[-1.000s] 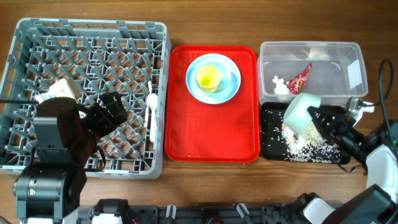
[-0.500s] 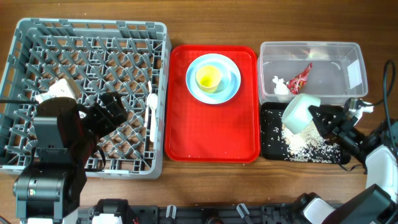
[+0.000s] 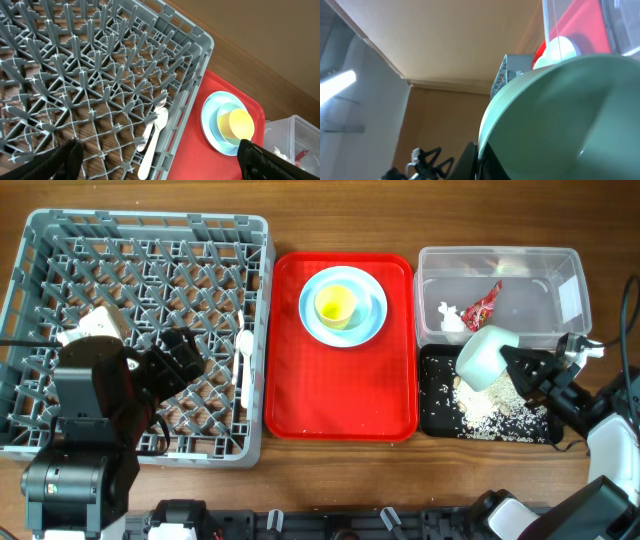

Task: Sort waste into correct bins and load items into the dishwasher rack
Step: 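Lift the bowl over the black tray and tip the rice out, then carry the empty bowl back and set it on the red tray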

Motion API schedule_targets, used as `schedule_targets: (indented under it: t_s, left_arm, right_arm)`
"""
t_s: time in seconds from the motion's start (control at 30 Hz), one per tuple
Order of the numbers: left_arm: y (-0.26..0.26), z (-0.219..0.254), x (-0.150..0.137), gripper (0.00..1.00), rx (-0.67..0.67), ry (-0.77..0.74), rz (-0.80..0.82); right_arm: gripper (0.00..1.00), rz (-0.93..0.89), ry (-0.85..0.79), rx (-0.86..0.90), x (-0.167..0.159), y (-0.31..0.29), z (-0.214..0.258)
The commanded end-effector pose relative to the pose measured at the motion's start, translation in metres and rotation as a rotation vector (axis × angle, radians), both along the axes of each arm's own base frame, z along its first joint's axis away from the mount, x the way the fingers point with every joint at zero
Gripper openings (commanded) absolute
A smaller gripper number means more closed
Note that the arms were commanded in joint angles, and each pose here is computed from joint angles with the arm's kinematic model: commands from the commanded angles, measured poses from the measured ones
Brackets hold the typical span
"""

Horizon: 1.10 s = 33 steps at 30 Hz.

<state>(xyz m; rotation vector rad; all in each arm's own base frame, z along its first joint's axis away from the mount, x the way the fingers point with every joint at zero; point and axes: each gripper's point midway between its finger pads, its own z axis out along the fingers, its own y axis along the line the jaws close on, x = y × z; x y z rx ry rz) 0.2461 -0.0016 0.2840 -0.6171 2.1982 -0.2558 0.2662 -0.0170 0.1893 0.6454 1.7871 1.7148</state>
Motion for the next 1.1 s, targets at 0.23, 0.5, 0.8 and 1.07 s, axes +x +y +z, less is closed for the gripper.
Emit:
schedule_targets:
  t_s: [0.23, 0.5, 0.8, 1.07]
  left_arm:
    - [0.001, 0.006, 0.000, 1.00, -0.011, -0.016, 0.010]
    - [0.001, 0.006, 0.000, 1.00, -0.011, -0.016, 0.009]
    - [0.001, 0.006, 0.000, 1.00, -0.011, -0.016, 0.010]
    - [0.001, 0.006, 0.000, 1.00, -0.011, -0.016, 0.009]
  right_arm:
    - [0.04, 0.021, 0.023, 0.105, 0.000, -0.001, 0.016]
    - [0.04, 0.021, 0.062, 0.142, -0.001, 0.000, 0.015]
    - [0.04, 0.001, 0.036, 0.051, 0.009, -0.009, 0.011]
    - [0.04, -0.103, 0.120, -0.028, 0.024, -0.026, 0.007]
